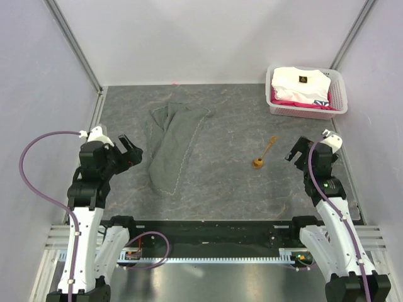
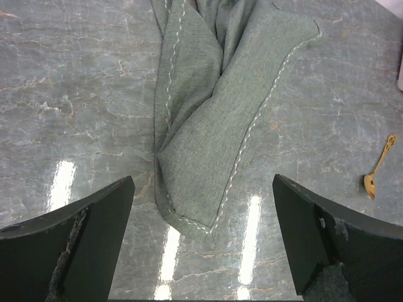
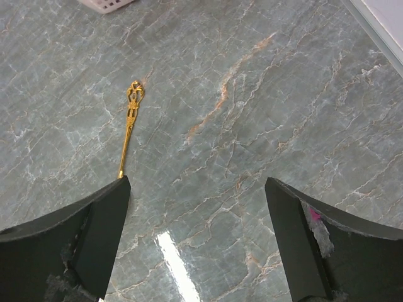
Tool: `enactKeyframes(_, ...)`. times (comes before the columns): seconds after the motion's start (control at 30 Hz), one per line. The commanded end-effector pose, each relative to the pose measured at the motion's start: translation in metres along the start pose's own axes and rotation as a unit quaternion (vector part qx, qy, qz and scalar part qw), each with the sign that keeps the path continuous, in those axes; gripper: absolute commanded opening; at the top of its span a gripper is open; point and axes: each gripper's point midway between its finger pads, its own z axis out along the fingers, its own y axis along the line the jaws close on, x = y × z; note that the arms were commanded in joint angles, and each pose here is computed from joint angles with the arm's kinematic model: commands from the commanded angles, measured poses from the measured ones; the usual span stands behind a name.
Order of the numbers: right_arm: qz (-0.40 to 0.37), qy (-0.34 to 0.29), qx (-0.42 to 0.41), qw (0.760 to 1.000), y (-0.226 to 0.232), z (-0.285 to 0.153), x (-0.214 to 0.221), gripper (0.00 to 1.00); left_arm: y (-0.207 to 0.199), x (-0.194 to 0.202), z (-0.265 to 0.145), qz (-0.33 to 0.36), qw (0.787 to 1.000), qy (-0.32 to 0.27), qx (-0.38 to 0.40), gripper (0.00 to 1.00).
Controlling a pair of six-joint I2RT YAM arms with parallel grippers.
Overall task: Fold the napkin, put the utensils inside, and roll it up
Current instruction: Move the napkin to the centre of the board
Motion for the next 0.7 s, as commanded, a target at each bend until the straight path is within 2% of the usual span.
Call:
enactKeyframes(0.0, 0.009, -0.023, -0.006, 1.000, 0.004, -0.007, -0.019, 0.98, 0.004, -0.014, -0.005, -0.007, 1.000, -0.014, -0.022, 1.00)
enactKeyframes(0.23, 0.002, -0.021, -0.009, 1.000, 0.006, -0.007, -0.020, 0.98, -0.022, -0.013, -0.011, 0.020, 0.998, -0.010, 0.053, 0.97)
enactKeyframes(0.33, -0.001, -0.017, -0.015, 1.000, 0.009, -0.007, -0.020, 0.98, -0.031, -0.010, -0.011, 0.021, 0.996, -0.008, 0.082, 0.90)
enactKeyframes(0.4, -0.005, -0.012, -0.026, 1.000, 0.013, -0.006, -0.018, 0.97, -0.040, -0.011, -0.009, 0.017, 0.994, -0.007, 0.107, 0.82)
enactKeyframes(0.53, -0.005, 0.001, -0.050, 0.999, 0.022, -0.003, -0.013, 0.94, -0.048, 0.013, 0.010, -0.022, 0.990, 0.047, 0.135, 0.74)
enactKeyframes(0.67, 0.013, 0.019, -0.078, 0.997, 0.033, -0.002, -0.001, 0.91, -0.058, 0.041, 0.026, -0.020, 0.985, 0.100, 0.139, 0.70)
